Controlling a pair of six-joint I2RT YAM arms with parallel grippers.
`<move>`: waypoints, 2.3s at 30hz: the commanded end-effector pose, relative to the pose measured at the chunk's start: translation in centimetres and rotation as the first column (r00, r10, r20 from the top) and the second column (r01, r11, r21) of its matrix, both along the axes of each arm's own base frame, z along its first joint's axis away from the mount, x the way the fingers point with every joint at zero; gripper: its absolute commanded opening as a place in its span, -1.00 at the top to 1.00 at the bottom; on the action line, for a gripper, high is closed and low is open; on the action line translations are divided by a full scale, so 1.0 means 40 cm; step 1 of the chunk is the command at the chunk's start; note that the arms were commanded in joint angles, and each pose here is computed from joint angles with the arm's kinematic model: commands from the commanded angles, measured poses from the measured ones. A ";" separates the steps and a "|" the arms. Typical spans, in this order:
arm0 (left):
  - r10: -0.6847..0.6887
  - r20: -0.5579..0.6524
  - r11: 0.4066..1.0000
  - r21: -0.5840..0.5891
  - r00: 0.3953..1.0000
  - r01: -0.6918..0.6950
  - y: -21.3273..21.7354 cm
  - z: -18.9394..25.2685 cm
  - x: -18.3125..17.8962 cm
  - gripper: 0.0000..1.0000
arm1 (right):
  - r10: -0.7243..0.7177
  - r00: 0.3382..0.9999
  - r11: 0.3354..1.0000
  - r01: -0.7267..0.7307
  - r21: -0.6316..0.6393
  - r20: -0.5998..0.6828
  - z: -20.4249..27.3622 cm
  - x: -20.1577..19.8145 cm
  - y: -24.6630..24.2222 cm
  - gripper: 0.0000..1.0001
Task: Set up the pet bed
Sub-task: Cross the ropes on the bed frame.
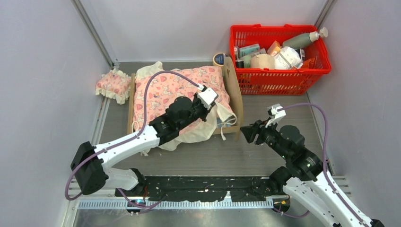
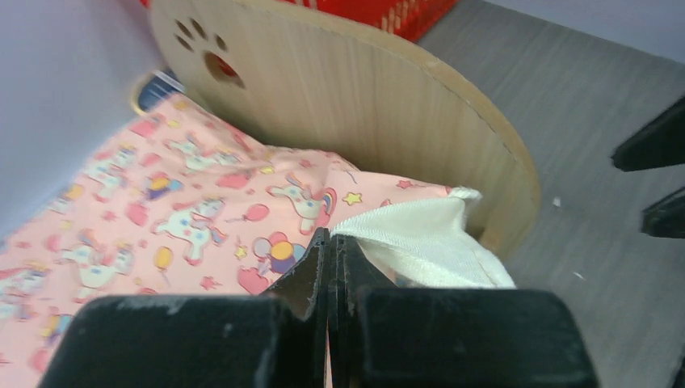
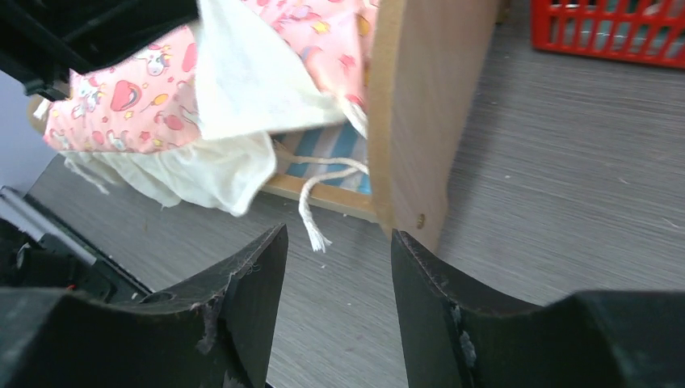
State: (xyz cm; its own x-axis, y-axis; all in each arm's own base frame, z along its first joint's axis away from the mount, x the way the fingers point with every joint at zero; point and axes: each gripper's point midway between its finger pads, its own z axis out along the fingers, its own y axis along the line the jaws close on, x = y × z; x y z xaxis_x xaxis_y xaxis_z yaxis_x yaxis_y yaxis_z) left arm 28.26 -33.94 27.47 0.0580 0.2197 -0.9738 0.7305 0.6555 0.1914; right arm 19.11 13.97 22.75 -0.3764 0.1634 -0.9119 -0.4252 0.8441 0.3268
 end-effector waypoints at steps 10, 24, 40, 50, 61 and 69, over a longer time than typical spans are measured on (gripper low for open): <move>-0.204 -0.306 0.957 -0.264 0.930 0.123 0.015 -0.009 -0.013 1.00 | 0.043 0.993 0.999 -0.042 -0.015 0.106 0.127 0.066 0.133 -0.17; -0.160 -0.335 0.928 -0.373 0.929 0.025 0.127 0.065 0.064 1.00 | 0.097 0.985 0.943 -0.045 -0.330 0.143 0.134 0.138 0.147 -0.02; -0.080 -0.364 0.920 -0.386 0.928 -0.072 0.215 0.056 0.105 1.00 | 0.142 0.990 0.882 -0.137 -0.450 -0.022 0.064 0.223 0.207 -0.05; -0.068 -0.373 0.910 -0.403 0.925 -0.095 0.233 0.055 0.121 1.00 | 0.146 0.987 0.922 -0.159 -0.354 -0.064 0.020 0.234 0.257 0.27; -0.015 -0.391 0.912 -0.383 0.920 -0.149 0.258 0.027 0.142 1.00 | 0.069 0.997 0.918 -0.075 -0.390 -0.030 0.114 0.226 0.193 0.89; 0.085 -0.402 0.926 -0.306 0.912 -0.222 0.292 -0.023 0.162 1.00 | 0.029 1.000 0.871 -0.031 -0.491 -0.012 0.193 0.246 0.154 0.90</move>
